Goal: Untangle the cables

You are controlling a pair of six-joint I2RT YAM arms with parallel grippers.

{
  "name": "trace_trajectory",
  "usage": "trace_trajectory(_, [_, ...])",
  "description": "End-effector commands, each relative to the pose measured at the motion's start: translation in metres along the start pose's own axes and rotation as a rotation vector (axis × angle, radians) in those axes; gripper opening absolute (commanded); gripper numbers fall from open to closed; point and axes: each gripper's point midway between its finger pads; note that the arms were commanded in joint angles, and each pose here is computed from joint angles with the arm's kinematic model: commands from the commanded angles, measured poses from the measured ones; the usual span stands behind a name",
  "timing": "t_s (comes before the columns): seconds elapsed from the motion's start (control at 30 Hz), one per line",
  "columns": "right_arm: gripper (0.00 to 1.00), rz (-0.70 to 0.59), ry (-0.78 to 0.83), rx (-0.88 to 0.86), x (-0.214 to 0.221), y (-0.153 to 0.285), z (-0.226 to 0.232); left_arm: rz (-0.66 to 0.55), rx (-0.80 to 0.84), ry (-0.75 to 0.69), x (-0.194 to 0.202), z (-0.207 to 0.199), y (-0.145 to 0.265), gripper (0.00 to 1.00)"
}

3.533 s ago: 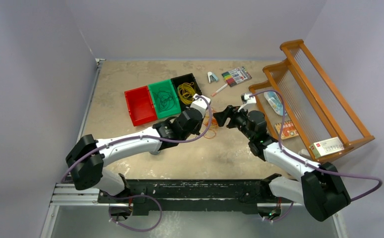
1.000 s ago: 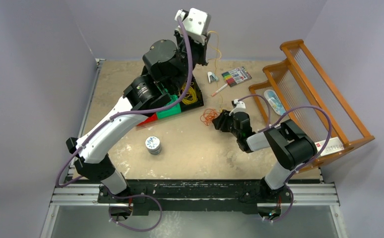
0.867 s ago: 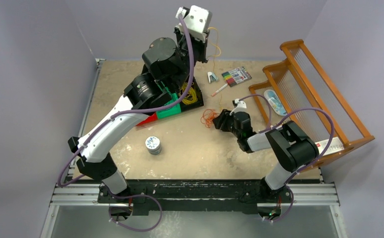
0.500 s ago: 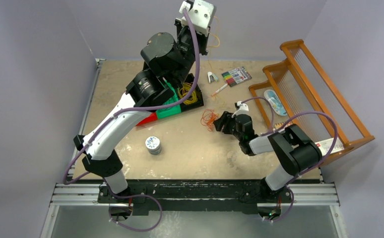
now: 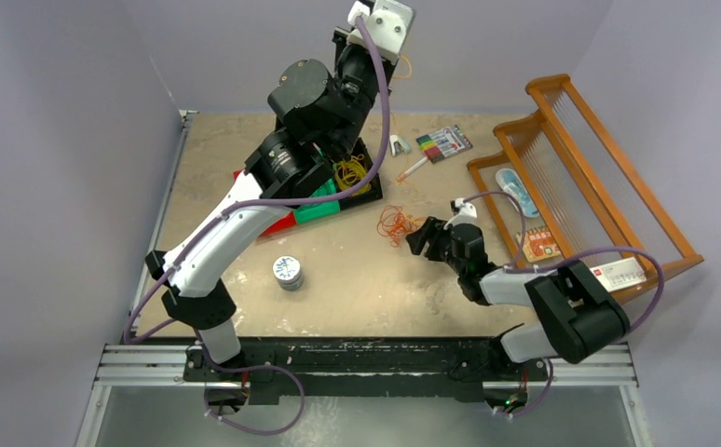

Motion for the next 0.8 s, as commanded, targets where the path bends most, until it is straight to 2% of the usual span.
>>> trace_trajectory(0.0, [0.72, -0.042, -0.032, 0.022, -0.008, 0.012, -0.002, -0.084, -0.089, 0.002, -0.030, 0.029, 0.001, 0.00])
trace_trajectory(0.23, [0.77, -0.144, -0.029, -0.073, -0.035, 0.040, 0.019, -0.077, -0.101, -0.009, -0.027, 0.029, 0.000, 0.00])
trace_trajectory(0.4, [0.78, -0.321, 0.054, -0.203, -0.084, 0.081, 0.054, -0.066, -0.102, -0.014, -0.021, 0.028, 0.000, 0.00])
trace_trajectory(0.53, [0.78, -0.422, 0.162, -0.206, -0.118, 0.101, 0.066, -0.070, -0.098, -0.011, -0.022, 0.027, 0.001, 0.00])
trace_trajectory(0.6, [0.78, -0.413, 0.246, -0.192, -0.124, 0.098, 0.070, -0.070, -0.098, -0.012, -0.022, 0.028, 0.001, 0.00])
trace_trajectory(0.77, [0.73, -0.252, 0.422, -0.192, -0.110, 0.067, 0.076, -0.062, -0.099, -0.021, -0.019, 0.028, 0.002, 0.00])
Point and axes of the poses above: each gripper's point midway between its finger pads, its own y axis back along the fingers, its own z axis along the line the jaws close on, x = y × z, and after that the axes turned 3 degrees about -y, right-handed
